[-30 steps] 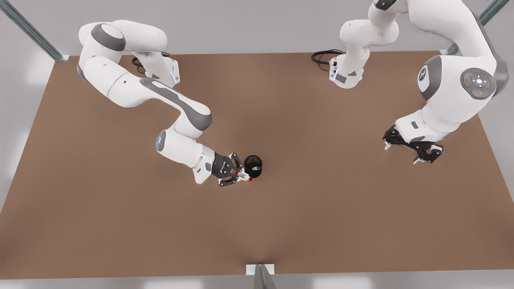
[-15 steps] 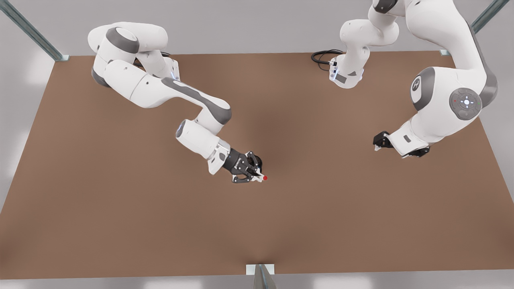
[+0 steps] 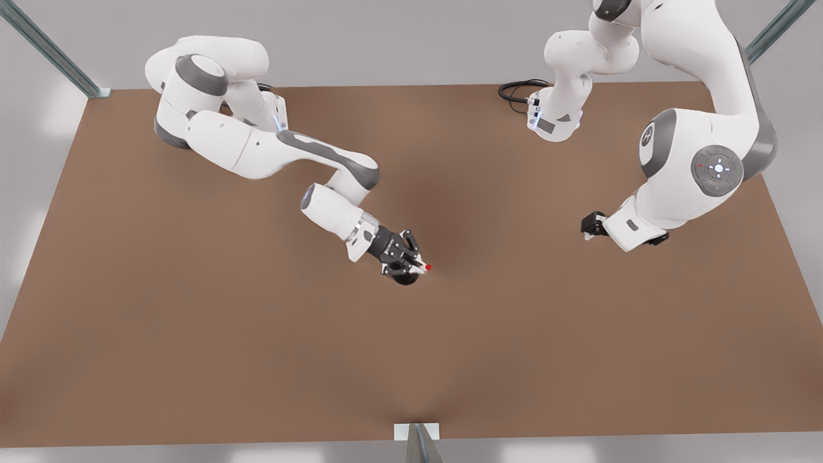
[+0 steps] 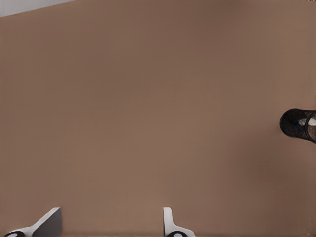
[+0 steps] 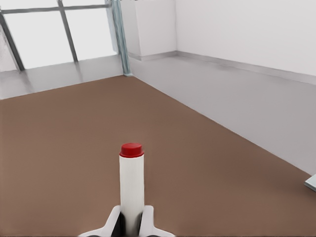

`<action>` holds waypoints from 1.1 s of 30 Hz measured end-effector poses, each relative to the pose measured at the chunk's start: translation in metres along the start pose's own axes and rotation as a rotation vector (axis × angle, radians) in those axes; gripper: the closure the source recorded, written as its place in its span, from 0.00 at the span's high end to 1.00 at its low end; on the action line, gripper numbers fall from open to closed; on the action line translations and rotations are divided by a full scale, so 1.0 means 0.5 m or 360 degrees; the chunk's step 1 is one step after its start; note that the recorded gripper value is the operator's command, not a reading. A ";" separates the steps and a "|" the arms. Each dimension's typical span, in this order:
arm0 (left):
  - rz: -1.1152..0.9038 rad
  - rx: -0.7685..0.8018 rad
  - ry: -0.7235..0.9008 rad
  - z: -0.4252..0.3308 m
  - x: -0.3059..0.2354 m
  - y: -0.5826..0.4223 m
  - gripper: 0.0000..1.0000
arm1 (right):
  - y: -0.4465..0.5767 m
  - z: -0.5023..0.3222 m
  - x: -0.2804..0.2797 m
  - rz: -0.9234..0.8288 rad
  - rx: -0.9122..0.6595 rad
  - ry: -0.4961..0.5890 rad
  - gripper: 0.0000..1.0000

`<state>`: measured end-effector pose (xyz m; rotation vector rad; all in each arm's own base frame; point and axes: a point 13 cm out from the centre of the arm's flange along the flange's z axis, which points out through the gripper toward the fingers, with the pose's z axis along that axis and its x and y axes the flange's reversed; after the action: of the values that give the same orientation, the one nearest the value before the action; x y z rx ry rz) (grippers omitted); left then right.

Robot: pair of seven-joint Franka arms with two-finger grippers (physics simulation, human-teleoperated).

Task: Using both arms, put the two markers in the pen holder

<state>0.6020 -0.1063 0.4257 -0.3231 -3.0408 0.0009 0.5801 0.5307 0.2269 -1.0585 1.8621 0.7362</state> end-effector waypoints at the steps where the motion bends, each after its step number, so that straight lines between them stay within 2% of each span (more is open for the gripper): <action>1: -0.0011 0.0000 0.0001 0.000 0.000 0.000 1.00 | 0.011 -0.011 -0.001 -0.0005 -0.0007 -0.0013 0.26; 9: -0.0063 -0.0003 0.0008 0.002 0.001 -0.026 1.00 | -0.019 -0.031 0.008 -0.0036 0.0061 -0.0061 0.26; 29: -0.0172 -0.0003 0.0027 0.017 -0.003 -0.027 1.00 | 0.010 0.026 0.116 -0.0137 0.0066 0.0067 0.27; 32: -0.0181 -0.0003 0.0027 0.018 -0.003 -0.027 1.00 | 0.012 0.028 0.127 -0.0141 0.0063 0.0080 0.29; 33: -0.0183 -0.0003 0.0027 0.017 -0.003 -0.027 1.00 | 0.013 0.028 0.130 -0.0141 0.0061 0.0084 0.33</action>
<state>0.6001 -0.1197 0.4170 -0.1469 -3.0381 -0.0122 0.5611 0.5202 0.1635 -1.1380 1.8538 0.6244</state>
